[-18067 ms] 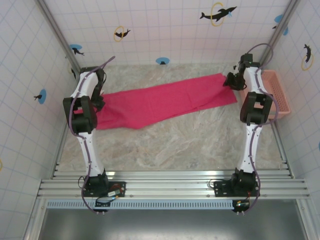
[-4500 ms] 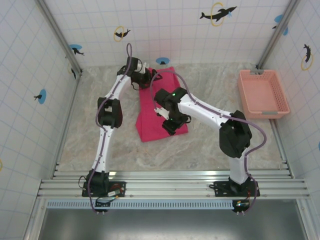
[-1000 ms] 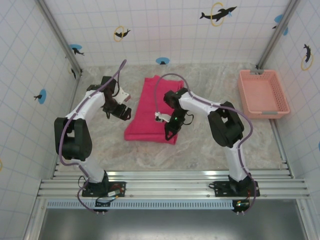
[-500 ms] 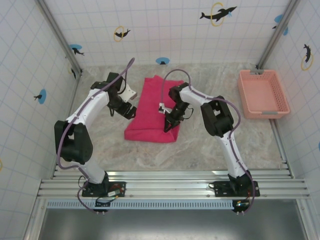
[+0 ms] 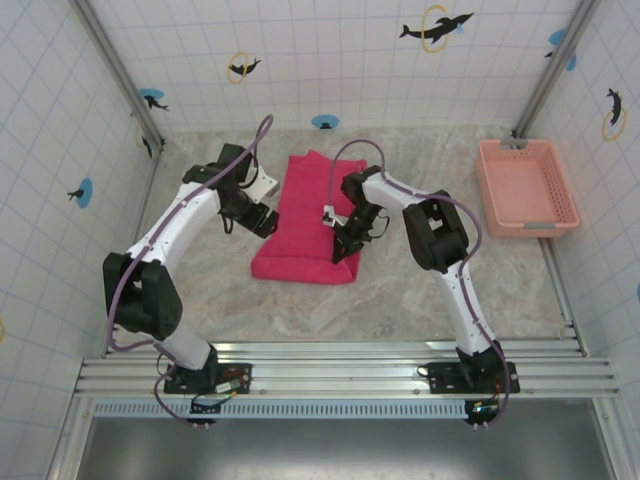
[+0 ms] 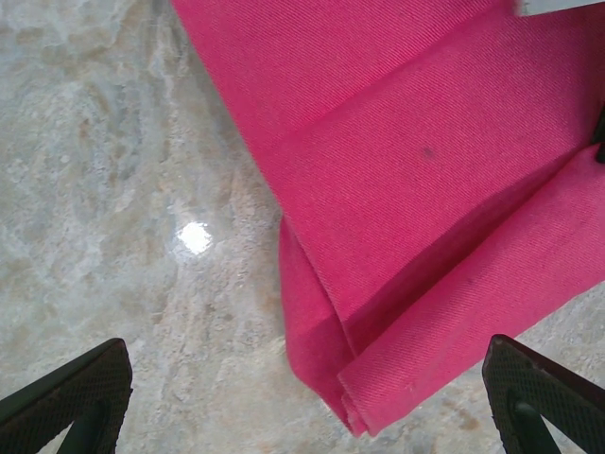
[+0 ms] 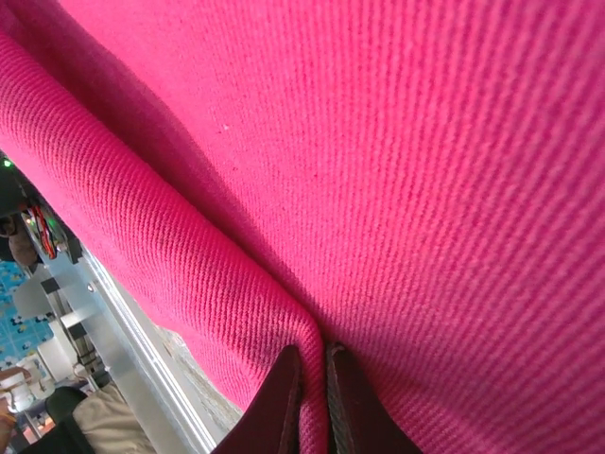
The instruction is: Roll up the long pants
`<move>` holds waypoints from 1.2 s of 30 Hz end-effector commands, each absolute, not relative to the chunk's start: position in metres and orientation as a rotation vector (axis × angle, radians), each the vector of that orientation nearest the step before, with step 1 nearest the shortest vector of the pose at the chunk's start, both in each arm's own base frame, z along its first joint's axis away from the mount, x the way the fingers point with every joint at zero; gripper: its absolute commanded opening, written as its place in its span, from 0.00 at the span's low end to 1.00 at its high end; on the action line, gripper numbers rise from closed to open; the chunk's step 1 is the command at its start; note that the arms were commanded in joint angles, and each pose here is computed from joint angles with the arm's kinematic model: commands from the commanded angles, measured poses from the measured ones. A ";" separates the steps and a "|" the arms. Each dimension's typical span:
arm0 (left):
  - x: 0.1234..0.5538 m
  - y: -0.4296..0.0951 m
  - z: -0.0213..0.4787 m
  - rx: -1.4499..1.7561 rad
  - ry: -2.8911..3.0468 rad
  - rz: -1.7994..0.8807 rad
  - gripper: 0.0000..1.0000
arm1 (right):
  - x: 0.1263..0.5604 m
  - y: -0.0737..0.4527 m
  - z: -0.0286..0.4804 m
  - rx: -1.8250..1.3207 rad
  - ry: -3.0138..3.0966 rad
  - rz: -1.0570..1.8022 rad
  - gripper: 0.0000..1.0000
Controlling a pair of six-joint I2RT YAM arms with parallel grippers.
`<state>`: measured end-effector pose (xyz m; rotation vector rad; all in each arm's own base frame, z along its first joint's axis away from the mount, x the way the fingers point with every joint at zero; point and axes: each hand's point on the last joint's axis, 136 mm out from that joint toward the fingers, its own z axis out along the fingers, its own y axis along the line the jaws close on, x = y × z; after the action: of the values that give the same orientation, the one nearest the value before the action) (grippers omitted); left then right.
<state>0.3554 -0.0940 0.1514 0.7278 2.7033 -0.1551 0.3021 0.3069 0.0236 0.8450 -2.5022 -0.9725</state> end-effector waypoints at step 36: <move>0.367 -0.112 0.019 0.789 2.951 0.221 0.97 | 0.357 0.247 0.090 1.230 -2.935 -0.549 0.46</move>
<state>0.3618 -0.1223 0.0298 0.8179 2.9237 0.1221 0.3534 0.2647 0.0593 0.9737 -2.8530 -0.7327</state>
